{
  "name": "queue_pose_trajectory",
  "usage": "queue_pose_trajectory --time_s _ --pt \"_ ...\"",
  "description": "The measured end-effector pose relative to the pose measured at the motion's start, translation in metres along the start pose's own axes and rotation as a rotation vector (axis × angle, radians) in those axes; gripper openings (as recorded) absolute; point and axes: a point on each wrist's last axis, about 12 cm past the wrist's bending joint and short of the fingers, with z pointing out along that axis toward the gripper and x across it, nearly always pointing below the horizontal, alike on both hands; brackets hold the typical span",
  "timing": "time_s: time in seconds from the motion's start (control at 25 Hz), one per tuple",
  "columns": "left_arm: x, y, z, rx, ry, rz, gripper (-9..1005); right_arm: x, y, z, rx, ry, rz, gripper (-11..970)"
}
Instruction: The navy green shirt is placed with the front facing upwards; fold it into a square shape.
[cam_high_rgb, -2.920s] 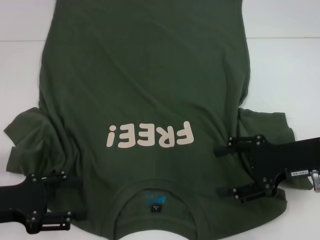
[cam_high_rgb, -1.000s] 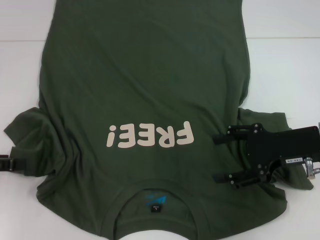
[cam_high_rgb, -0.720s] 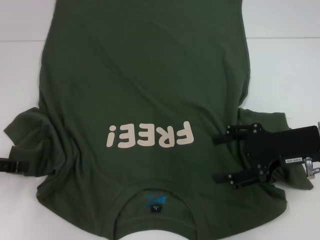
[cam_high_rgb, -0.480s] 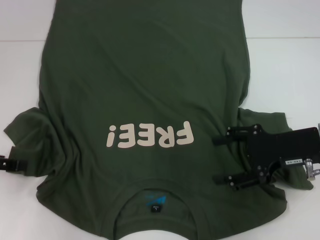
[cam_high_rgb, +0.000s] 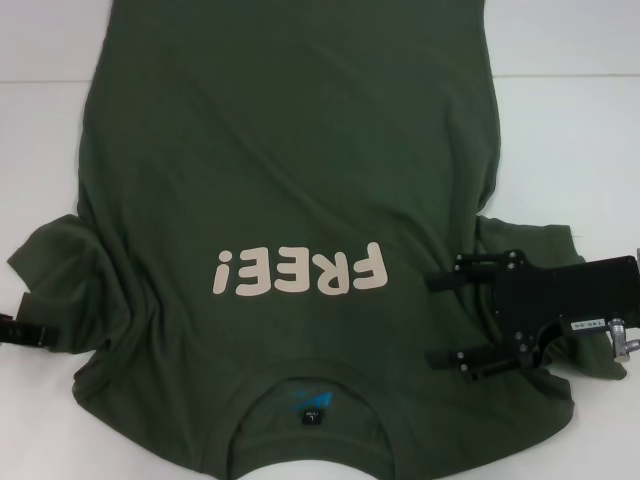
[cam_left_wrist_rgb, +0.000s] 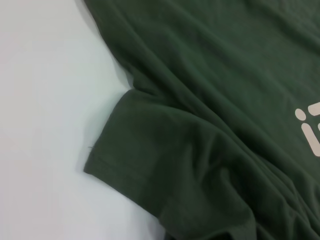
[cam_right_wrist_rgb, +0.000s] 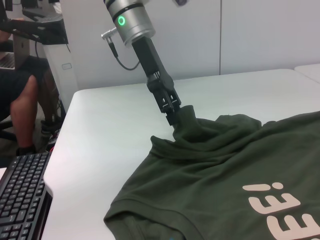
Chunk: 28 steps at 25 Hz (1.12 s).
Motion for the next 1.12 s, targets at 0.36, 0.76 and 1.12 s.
queue_pose_trajectory --time_s 0.36,0.76,1.12 --pt "-0.002 0.003 0.012 -0.011 0.001 -0.003 716 0.000 -0.001 -0.001 0.006 -0.004 -0.001 912" --pt "-0.003 0.006 0.008 -0.024 -0.003 -0.013 354 -0.002 -0.002 -0.001 0.008 -0.006 -0.006 911" --pt "-0.003 0.006 0.007 -0.025 0.008 0.015 85 -0.003 -0.003 0.000 0.005 -0.006 -0.007 911"
